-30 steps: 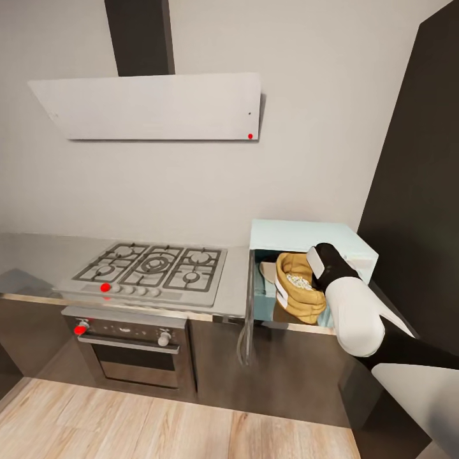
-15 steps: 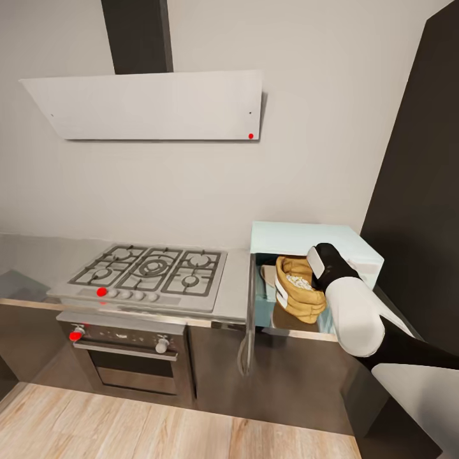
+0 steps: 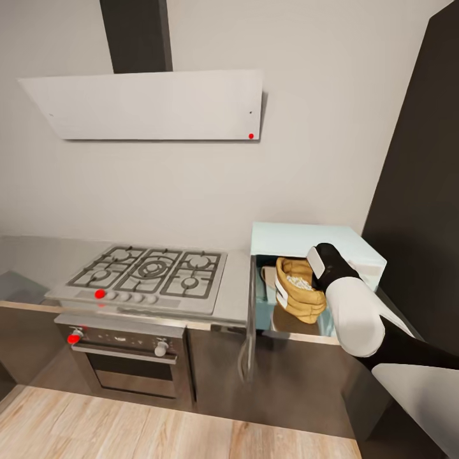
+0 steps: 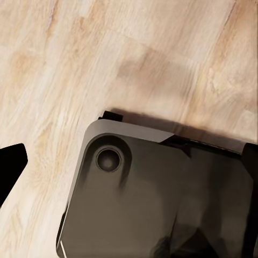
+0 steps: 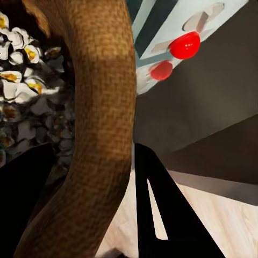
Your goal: In the kitchen, take the popcorn bag from the countertop, put it into the microwave, and heat it until the popcorn is cooked so the cooked popcorn ends up inside the bag.
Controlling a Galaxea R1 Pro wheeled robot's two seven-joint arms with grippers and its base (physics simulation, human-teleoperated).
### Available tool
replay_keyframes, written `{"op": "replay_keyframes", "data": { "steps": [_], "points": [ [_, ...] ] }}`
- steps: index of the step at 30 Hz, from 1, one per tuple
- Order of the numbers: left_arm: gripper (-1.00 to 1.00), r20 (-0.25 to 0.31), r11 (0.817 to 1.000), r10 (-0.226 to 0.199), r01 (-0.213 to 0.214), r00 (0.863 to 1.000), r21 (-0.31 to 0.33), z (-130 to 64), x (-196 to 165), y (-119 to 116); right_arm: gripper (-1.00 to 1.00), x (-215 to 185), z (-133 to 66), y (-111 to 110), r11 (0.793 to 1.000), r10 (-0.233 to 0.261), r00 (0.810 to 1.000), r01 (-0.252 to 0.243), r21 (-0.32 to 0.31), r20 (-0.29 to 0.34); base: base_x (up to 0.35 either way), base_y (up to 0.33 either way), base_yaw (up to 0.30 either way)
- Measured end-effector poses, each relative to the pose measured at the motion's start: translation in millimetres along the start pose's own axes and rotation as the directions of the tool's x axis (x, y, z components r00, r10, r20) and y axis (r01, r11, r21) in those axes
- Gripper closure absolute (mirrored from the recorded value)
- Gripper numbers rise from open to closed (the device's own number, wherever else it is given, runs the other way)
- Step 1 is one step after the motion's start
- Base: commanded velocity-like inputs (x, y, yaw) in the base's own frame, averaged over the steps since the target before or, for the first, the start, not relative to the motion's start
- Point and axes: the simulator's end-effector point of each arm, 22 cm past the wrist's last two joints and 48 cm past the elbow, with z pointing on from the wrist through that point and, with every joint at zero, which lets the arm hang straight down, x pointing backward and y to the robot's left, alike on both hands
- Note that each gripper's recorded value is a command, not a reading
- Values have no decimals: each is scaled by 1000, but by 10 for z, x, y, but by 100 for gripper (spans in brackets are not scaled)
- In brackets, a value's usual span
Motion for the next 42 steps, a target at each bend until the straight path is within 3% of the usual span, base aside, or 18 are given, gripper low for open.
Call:
{"op": "replay_keyframes", "data": {
  "steps": [27, 42],
  "points": [
    [-100, 0, 1000, 0, 0, 1000, 0, 0, 2, 0, 100, -1, -4, -5, 1000, -1, 1000, 1, 1, 0, 62, -5, 0],
    [-100, -1, 1000, 0, 0, 1000, 0, 2, 0, 0, 100, 5, 42, -4, 999, 28, 1000, -28, -20, -10, 45, -18, 0]
  ]
}}
